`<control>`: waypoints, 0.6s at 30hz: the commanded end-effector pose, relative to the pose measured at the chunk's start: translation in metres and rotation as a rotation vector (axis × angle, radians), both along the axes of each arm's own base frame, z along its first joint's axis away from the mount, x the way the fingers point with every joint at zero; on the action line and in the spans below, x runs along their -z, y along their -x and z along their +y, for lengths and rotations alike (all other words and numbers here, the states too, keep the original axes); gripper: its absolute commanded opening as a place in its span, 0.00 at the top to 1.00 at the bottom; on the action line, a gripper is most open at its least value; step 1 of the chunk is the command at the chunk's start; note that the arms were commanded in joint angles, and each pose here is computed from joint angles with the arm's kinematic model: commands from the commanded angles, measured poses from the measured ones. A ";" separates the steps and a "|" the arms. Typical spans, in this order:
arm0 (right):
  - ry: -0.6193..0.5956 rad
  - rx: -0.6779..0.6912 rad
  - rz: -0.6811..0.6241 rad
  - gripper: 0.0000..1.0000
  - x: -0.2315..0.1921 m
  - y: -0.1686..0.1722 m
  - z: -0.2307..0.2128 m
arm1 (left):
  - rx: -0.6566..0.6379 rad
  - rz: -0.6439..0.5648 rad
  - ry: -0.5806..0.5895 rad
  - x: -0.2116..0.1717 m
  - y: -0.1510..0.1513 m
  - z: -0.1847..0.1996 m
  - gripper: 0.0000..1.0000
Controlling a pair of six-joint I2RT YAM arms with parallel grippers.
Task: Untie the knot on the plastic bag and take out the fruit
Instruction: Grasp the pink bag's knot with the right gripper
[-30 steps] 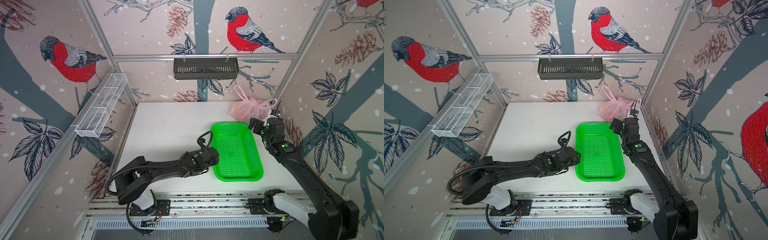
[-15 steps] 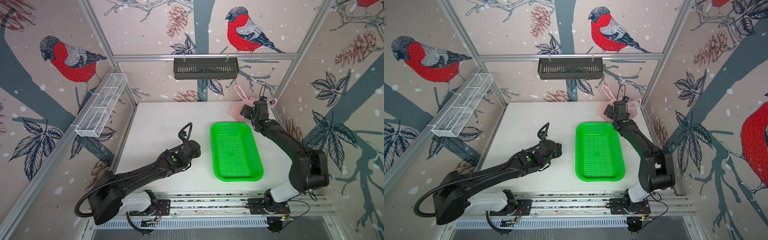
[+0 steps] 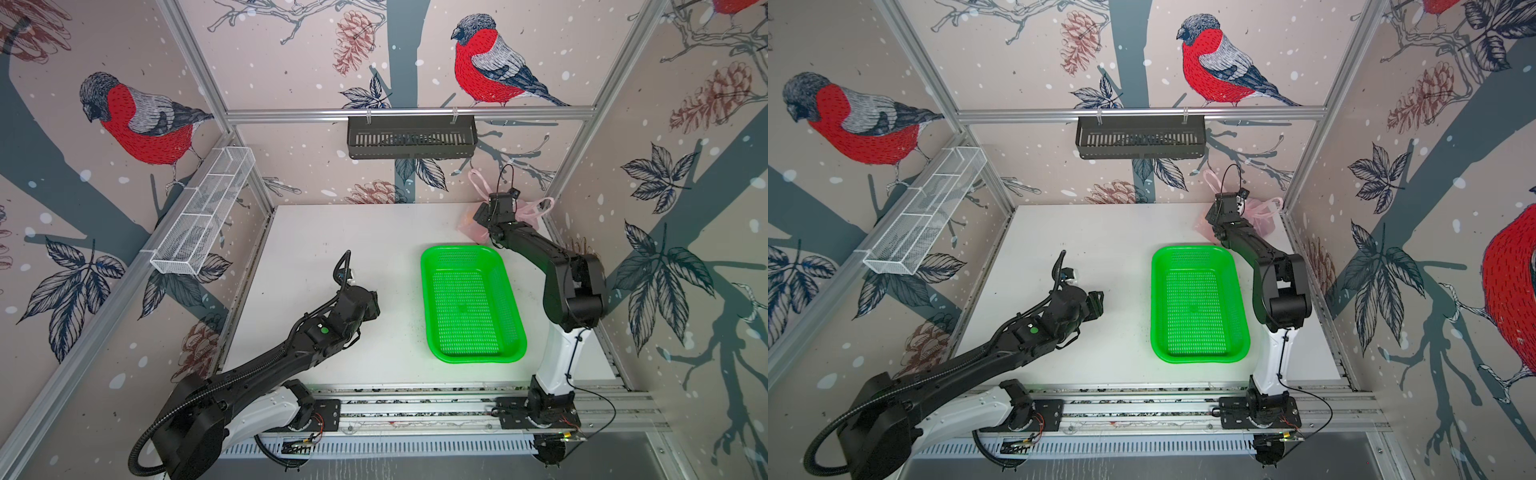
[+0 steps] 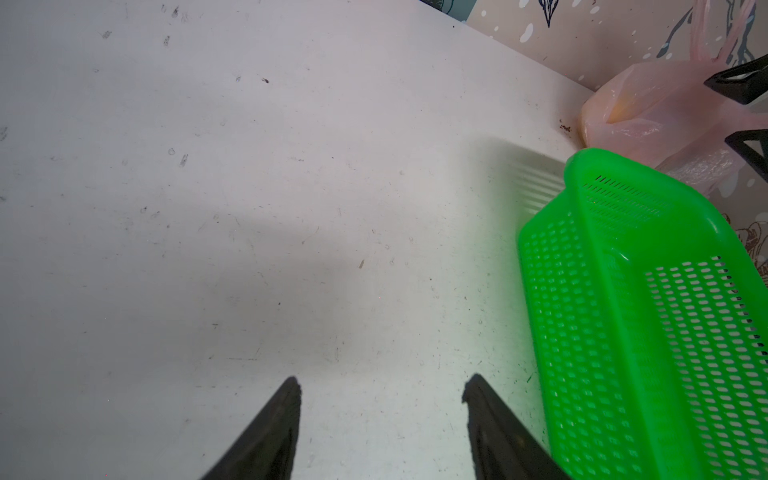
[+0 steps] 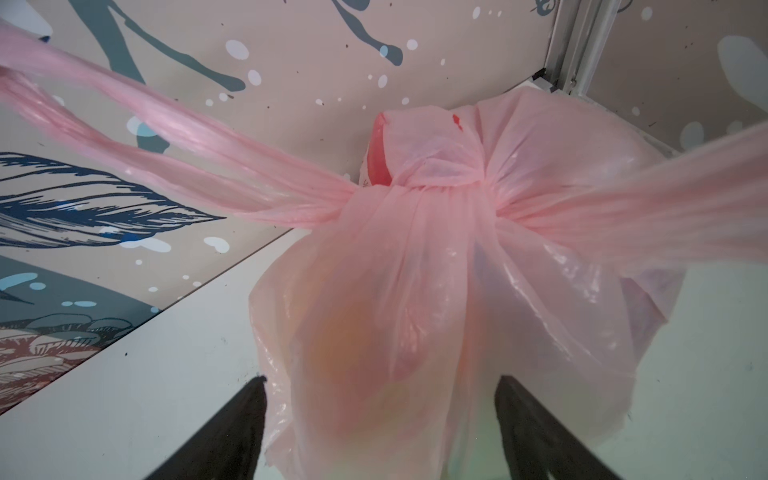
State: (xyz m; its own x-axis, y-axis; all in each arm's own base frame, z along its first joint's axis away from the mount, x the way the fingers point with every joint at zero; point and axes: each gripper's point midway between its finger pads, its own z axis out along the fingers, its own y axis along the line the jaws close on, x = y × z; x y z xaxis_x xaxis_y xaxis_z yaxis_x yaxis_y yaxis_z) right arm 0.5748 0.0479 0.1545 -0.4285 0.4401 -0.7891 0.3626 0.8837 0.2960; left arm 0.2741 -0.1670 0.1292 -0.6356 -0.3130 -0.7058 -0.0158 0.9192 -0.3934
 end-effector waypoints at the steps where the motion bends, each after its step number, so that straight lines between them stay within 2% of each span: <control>1: -0.002 0.021 0.004 0.17 0.004 -0.011 -0.004 | 0.026 -0.033 0.021 -0.006 -0.006 -0.003 0.37; 10: 0.027 0.021 0.036 0.27 0.021 -0.034 -0.003 | 0.017 -0.012 0.034 0.007 -0.011 0.008 0.37; 12: 0.032 0.021 0.039 0.34 0.023 -0.037 -0.003 | 0.014 -0.010 0.039 0.008 -0.012 0.010 0.37; 18: 0.040 -0.004 0.038 0.69 0.027 -0.040 0.003 | 0.000 -0.014 0.039 0.011 -0.014 0.018 0.38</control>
State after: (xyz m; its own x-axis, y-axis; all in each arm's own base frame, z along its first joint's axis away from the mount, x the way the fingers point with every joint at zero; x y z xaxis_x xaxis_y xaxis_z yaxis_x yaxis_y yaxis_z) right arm 0.6141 0.0485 0.1289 -0.4515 0.4259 -0.7841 0.3792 0.8870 0.2635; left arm 0.2823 -0.1466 0.1094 -0.6530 -0.3333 -0.6801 -0.0378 0.9112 -0.4102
